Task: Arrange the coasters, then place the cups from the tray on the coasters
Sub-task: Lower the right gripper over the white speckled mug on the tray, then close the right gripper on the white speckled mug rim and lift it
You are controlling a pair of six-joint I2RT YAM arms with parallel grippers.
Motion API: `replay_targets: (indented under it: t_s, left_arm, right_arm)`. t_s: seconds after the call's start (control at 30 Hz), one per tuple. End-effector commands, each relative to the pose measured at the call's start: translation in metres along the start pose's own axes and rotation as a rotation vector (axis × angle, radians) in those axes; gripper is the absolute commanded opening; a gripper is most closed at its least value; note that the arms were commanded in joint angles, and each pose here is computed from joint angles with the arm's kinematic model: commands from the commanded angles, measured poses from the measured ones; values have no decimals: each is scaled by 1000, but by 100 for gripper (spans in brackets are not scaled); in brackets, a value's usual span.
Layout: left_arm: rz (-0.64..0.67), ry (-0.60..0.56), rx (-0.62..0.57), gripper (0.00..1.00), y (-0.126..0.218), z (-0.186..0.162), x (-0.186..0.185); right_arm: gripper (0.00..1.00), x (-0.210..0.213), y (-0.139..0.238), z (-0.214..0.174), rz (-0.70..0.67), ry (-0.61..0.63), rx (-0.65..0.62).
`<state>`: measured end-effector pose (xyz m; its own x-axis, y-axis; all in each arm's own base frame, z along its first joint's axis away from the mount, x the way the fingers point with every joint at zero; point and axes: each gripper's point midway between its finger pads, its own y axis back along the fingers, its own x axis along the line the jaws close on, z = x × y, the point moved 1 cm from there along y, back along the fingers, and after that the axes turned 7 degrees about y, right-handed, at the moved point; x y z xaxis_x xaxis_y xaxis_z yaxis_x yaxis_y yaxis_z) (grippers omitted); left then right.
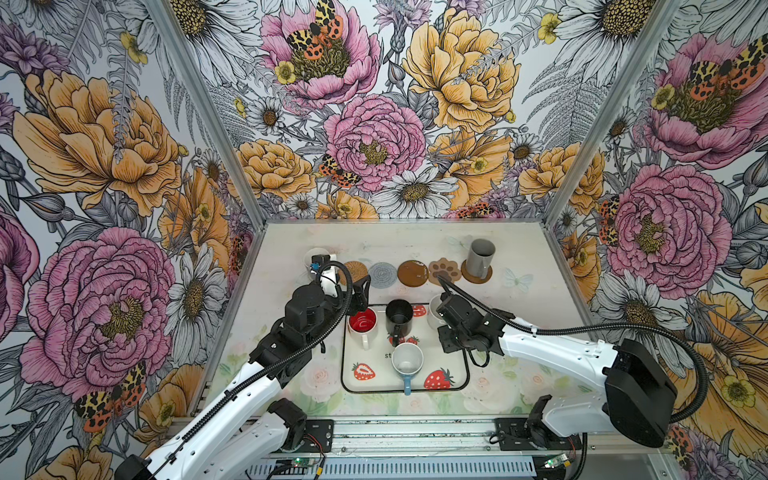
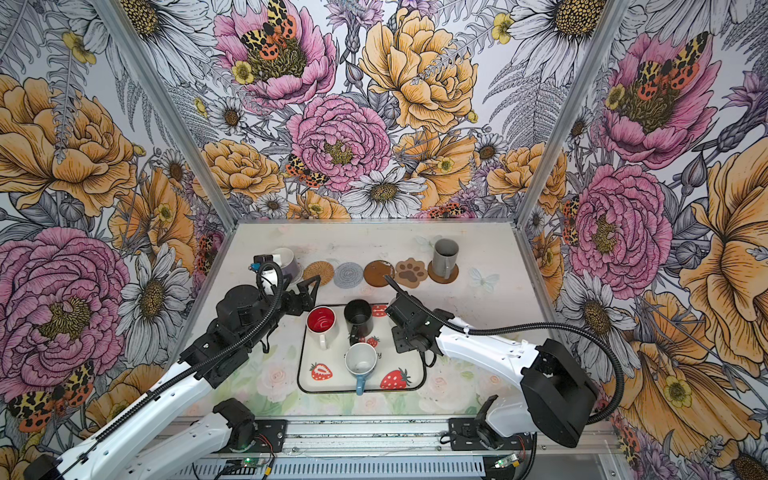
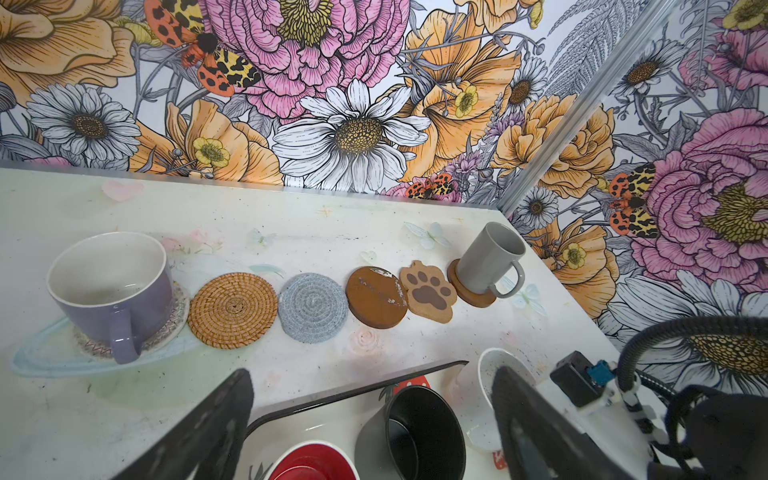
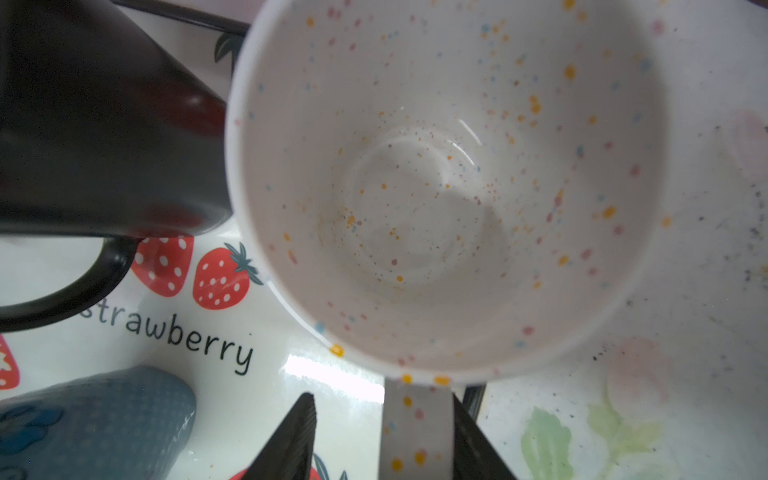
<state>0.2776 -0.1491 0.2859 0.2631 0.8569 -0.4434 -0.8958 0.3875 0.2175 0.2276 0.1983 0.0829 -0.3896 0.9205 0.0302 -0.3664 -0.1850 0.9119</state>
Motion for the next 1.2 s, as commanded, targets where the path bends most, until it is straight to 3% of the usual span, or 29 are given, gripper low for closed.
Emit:
replay_targets:
  t_s: [0.0, 0.83, 1.17]
  left_arm:
    - [-21, 16, -12, 91, -2, 1, -1]
    - [-25, 24, 2, 92, -8, -1, -1]
    - [-22, 25, 1, 91, -7, 0, 0]
  right_arm:
    - [47, -2, -2, 14, 14, -6, -30]
    - [30, -5, -11, 21, 46, -6, -6]
    - [3, -1, -7, 25, 64, -18, -11]
